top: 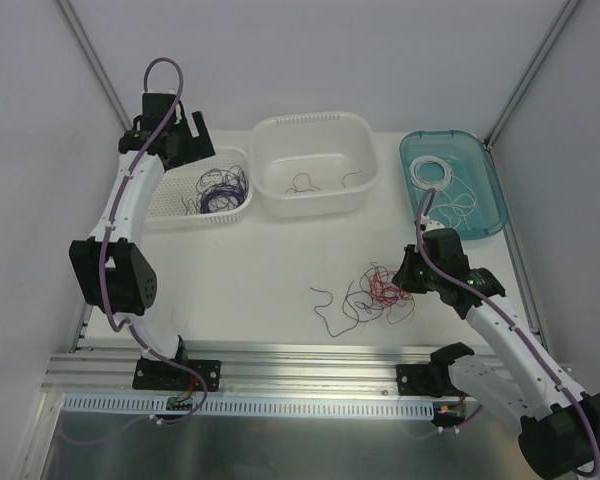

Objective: Untangle the cables

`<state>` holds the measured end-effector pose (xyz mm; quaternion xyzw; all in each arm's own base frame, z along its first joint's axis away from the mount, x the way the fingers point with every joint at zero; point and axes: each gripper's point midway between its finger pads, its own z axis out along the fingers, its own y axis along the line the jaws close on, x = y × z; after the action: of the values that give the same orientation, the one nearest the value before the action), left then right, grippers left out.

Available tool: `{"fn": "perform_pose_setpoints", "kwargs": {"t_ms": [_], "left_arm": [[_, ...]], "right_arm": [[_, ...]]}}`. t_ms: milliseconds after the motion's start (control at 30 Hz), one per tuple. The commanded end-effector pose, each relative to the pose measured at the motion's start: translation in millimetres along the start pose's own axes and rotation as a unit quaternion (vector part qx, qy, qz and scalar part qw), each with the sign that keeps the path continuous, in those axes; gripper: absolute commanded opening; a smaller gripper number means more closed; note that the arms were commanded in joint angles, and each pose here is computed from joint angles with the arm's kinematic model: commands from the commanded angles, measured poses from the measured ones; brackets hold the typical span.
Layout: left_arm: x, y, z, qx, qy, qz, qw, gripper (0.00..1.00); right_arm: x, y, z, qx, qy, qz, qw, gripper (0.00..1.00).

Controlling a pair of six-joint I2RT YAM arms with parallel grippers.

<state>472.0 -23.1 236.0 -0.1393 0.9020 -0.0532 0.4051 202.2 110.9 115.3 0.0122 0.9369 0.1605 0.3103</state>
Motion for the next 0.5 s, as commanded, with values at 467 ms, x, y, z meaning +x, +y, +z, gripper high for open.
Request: {"fn": "perform_pose_setpoints", "kwargs": {"t_ms": [467], "left_arm": [[273.2, -161.8, -109.5, 0.230, 0.182, 0.092, 0.951, 0.83]], "right_arm": [[-40.7, 19.1, -10.5, -0.024, -0.048, -0.011, 0.998, 0.01]]}}
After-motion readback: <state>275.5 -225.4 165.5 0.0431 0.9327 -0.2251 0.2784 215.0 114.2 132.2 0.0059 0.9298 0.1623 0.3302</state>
